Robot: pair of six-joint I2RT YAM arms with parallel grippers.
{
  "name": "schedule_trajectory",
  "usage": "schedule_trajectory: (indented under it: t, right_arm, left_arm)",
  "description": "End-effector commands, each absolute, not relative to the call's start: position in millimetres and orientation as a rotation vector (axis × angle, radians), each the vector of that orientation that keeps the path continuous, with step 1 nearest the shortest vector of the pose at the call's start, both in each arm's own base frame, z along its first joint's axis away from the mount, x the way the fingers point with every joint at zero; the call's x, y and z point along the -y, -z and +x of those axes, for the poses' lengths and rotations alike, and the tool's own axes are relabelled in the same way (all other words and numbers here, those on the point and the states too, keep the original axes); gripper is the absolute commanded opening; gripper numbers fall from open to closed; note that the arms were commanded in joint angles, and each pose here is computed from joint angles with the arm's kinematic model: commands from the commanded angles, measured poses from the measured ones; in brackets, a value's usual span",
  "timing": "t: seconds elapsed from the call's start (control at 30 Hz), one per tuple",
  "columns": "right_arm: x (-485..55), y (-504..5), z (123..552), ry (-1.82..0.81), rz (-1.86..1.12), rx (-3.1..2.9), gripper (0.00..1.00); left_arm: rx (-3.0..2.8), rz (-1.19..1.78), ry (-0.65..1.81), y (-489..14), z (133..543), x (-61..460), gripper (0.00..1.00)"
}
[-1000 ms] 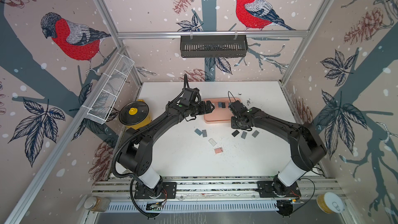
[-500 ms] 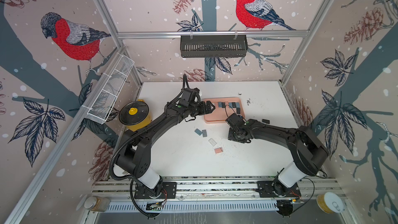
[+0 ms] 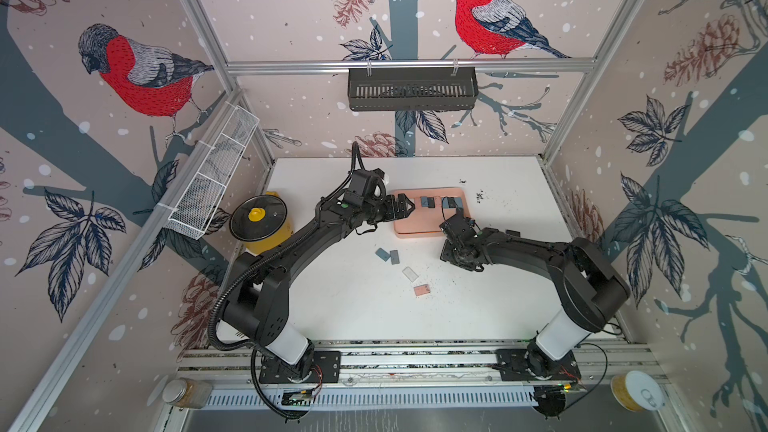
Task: Put the eraser in the storage box
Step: Pick up the eraser from the center of the board.
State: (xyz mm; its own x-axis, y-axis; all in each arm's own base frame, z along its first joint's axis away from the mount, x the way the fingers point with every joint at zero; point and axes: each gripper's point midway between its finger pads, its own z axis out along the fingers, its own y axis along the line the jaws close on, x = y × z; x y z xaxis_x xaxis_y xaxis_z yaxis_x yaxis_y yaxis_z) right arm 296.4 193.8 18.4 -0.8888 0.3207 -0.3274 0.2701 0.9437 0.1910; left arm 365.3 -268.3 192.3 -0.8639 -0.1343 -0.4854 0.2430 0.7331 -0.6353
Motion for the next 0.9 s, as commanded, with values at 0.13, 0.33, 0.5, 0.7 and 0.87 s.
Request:
schedule_trajectory:
  t: [0.13,0.33,0.5,0.7,0.87]
  right_arm:
    - [-195,0,282,-0.060,0.360,-2.825,0.48]
    - [-195,4,276,0.016,0.301,-2.836,0.41]
    - [-193,2,273,0.021,0.274,-2.838,0.36]
    - [-194,0,266,0.027,0.239,-2.848,0.28]
    - [-193,3,261,0.034,0.230,-2.854,0.19]
  left_arm:
    - [-2.400,0.093,1.004,-198,368,270,0.97]
    - [-2.403,0.090,1.002,-196,369,270,0.97]
    - [-2.403,0.085,0.999,-196,369,268,0.97]
    - [-2.403,0.082,0.997,-196,370,268,0.97]
    - [-2.401,0.081,0.993,-196,370,267,0.97]
